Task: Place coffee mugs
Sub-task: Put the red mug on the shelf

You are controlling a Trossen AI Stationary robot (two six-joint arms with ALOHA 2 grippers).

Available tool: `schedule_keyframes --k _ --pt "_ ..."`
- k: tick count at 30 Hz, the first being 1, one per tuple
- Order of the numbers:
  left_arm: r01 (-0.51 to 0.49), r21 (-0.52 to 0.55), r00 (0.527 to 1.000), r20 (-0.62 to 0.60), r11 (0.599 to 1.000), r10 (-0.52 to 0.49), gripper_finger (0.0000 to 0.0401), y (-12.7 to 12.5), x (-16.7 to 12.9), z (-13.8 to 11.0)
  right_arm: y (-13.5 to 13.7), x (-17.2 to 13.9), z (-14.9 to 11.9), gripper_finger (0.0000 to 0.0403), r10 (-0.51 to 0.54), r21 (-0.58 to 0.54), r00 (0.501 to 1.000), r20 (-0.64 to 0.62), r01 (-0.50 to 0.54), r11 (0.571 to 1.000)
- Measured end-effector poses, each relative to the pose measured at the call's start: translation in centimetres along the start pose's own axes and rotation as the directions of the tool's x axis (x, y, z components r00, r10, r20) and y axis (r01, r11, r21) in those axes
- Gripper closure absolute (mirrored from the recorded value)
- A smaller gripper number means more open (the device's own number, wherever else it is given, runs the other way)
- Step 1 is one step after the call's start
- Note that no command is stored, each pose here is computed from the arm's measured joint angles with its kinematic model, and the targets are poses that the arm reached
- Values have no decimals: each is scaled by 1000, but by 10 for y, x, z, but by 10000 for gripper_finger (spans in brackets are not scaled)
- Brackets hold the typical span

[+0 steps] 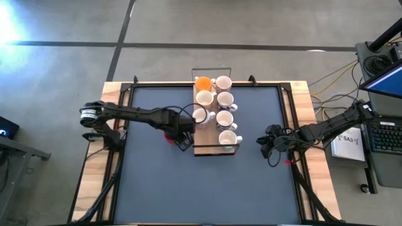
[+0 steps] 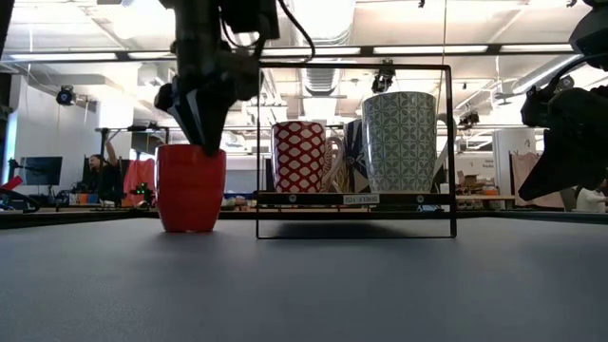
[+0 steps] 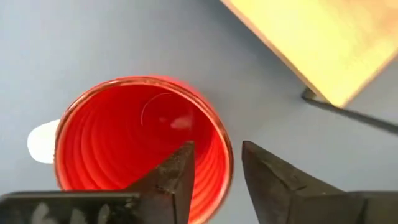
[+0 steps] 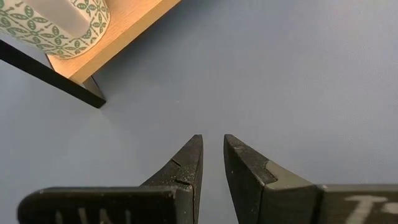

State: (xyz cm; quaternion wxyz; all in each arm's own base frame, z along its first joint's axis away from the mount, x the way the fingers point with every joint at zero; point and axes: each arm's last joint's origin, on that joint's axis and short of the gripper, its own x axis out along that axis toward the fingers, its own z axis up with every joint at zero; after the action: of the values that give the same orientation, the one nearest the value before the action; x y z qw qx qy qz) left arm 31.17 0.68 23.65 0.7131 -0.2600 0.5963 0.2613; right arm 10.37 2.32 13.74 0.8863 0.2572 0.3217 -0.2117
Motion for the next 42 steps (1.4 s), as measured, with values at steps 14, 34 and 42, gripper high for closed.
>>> schedule_keyframes --k 14,34,42 --pt "-50 13 996 80 999 49 272 25 -50 -22 0 0 0 349 0 0 1000 0 0 1000" --pt "-182 -270 977 61 945 206 272 34 2 -29 0 0 0 349 0 0 1000 0 0 1000" --pt "-171 -324 979 55 931 199 306 37 16 -34 0 0 0 349 0 0 1000 0 0 1000"
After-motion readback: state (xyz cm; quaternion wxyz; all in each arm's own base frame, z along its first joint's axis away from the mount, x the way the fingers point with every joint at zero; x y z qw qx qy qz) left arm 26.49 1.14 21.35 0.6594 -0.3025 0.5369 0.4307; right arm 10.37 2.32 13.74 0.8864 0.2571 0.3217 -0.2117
